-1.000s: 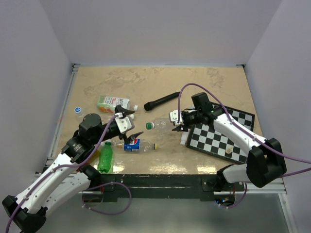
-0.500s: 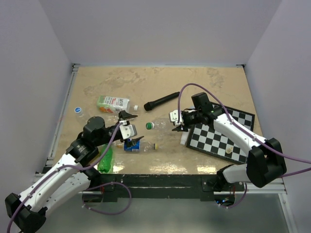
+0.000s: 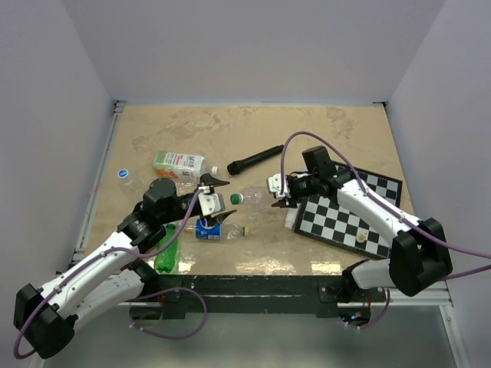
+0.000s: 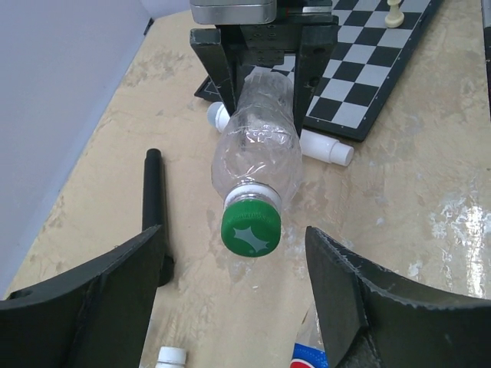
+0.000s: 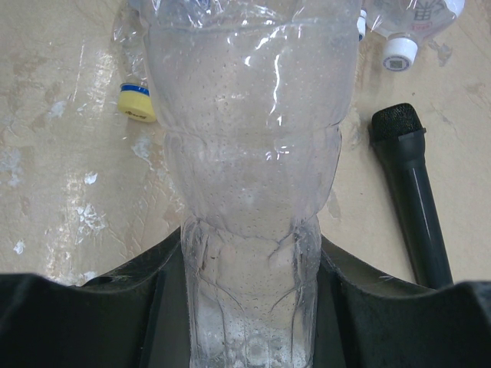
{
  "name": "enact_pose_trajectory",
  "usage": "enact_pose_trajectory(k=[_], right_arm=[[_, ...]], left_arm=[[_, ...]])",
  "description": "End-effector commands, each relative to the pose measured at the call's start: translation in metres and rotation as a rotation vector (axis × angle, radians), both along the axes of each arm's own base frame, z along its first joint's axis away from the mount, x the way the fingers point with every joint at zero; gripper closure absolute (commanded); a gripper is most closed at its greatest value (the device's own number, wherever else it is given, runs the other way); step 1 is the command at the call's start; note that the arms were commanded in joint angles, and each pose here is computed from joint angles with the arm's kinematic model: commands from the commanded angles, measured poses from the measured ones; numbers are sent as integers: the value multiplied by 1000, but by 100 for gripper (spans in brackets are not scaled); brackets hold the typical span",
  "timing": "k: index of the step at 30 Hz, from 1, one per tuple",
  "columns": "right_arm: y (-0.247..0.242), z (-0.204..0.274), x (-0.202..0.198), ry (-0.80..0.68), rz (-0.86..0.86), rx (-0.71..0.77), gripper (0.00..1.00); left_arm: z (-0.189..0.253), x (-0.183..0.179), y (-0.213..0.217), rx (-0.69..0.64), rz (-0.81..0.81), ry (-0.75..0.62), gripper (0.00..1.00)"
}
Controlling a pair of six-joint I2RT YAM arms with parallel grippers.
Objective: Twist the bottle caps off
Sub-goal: Unscrew the bottle cap from the plastic bottle.
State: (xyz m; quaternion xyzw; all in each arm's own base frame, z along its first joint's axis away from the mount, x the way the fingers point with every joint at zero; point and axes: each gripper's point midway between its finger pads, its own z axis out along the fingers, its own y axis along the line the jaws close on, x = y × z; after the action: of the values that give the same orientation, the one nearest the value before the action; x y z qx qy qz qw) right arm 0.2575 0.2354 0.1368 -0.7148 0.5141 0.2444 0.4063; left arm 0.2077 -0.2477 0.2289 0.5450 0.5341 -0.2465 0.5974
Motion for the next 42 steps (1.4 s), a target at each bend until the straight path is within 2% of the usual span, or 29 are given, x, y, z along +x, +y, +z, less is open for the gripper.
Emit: enact_pose_trajectory(k=[1,11,18,23,26,28,29,33,38,40,42], right_arm=[[4,8,2,-9,21,17,100],[4,8,2,-12,20,17,100],[4,7,2,-10,20,16,100],[4,7,2,-8,20,15,100],[4,7,2,-10,20,16,100],[4,6,2,-8,21,15,100],[3,7,2,-10,20,14,100],[3,7,2,-11,18,14,100],[3,7,2,-10,19,15,100],[4,5,1,-4,21,14,100],[4,5,1,-1,24,12,100]], left_arm=[[20,-3,-13,-62,-61,-25,25],[15,-5,-19,-54,-86,22,49],[15,-6,-21,-65,-92,43,53],[16,-5,-21,-74,-89,61,60],[17,-4,-22,-82,-81,81,72],[19,-3,-24,-96,-71,113,88],[20,-2,-24,-108,-56,146,100],[24,4,-22,-171,60,347,100],[24,21,-1,-378,426,771,100],[26,20,-1,-444,485,905,100],[26,18,-4,-457,501,978,100]])
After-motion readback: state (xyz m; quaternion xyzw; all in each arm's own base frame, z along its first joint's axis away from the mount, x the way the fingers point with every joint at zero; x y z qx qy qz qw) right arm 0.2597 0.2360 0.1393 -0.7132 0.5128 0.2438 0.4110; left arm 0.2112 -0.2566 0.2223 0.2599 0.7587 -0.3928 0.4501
